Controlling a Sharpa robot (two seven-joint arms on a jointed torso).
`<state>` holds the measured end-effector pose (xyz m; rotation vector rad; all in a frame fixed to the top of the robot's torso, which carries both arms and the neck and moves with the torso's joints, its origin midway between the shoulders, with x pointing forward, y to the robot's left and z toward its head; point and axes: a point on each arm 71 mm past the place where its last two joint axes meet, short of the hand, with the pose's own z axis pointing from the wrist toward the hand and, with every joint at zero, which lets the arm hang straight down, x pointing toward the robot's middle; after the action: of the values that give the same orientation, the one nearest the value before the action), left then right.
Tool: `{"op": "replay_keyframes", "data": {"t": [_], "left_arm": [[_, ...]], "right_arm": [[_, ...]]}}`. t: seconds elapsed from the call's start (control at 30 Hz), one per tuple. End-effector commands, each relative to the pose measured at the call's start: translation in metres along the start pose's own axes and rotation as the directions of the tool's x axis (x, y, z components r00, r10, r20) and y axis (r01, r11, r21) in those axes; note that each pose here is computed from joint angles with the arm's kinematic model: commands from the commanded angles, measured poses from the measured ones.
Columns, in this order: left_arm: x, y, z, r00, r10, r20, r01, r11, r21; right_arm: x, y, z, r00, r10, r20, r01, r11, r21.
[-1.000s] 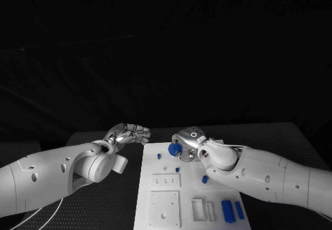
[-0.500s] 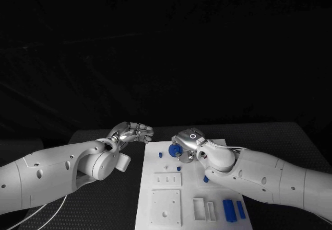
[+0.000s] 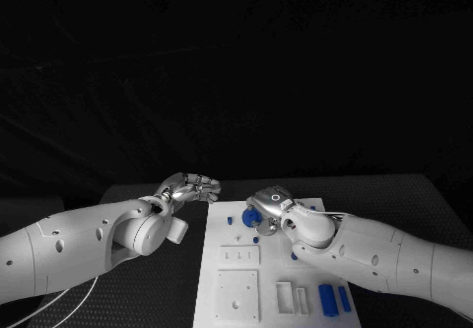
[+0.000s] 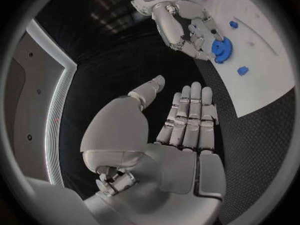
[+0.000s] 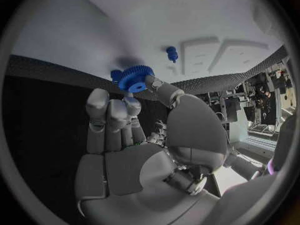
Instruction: Assemble the parts on the task board
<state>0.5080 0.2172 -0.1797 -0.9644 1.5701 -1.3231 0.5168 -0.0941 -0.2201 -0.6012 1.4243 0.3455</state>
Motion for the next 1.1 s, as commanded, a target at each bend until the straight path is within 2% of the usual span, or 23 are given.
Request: {"op": "replay_keyframes", "data": {"t": [0.03,1.1], "left_arm": [[0.0019,-0.0019,0.0008,1.0,0.002,-0.011,-0.002,1.0,0.011],[0.0039,-0.0023,0.0022,1.0,0.004,-0.013,-0.003,1.0,0.012]], "right_arm": [[0.0012,0.0019,0.001,1.0,-0.007,-0.008,0.007,1.0,-0.009],[0.0096,0.0077,0.0083,0.999,0.008,-0.048,-0.009,1.0,-0.006]]}}
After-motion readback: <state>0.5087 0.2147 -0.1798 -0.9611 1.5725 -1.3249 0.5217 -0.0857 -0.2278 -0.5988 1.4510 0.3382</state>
